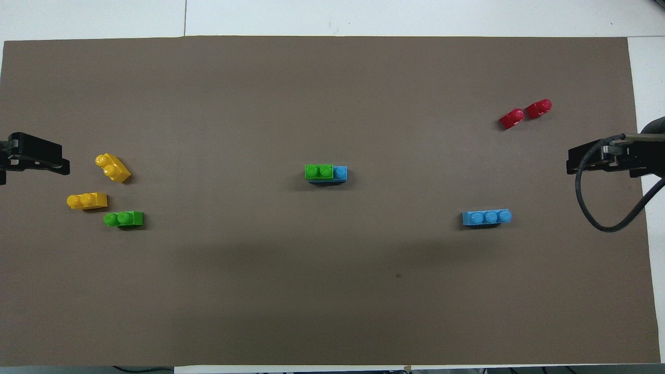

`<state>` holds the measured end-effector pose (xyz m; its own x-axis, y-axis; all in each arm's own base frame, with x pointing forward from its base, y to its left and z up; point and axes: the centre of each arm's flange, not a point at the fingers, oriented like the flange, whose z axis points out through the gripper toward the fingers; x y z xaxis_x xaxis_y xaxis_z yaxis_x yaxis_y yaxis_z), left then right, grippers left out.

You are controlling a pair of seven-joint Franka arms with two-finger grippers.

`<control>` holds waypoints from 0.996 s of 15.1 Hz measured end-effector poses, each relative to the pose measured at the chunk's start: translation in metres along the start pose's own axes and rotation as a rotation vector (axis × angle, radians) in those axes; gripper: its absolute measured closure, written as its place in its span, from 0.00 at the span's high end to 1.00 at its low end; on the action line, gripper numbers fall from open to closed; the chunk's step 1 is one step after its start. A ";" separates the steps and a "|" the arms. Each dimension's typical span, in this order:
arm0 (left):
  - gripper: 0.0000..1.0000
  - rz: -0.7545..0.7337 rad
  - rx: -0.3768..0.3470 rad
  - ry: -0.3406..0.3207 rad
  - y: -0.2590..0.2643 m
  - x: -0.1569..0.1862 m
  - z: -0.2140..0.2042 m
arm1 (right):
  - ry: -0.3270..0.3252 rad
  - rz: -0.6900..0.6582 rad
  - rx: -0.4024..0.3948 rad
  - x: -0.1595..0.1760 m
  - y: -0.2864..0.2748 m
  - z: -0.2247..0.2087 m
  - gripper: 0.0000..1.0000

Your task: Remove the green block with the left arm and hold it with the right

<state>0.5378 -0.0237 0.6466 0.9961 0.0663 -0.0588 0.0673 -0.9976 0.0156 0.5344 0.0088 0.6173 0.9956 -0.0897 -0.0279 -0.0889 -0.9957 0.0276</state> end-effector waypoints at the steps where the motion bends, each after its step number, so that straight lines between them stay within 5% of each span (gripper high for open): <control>1: 1.00 0.000 0.000 0.000 0.000 0.000 0.000 | 0.000 0.000 0.000 0.000 0.000 0.000 1.00; 15: 1.00 0.002 -0.001 -0.013 0.001 0.000 0.005 | -0.007 0.028 0.022 0.001 0.013 0.002 1.00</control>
<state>0.5374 -0.0244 0.6413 0.9954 0.0643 -0.0714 0.0657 -0.9977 0.0166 0.5342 -0.0046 0.6155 0.9925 -0.1174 -0.0340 -0.1173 -0.9931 0.0066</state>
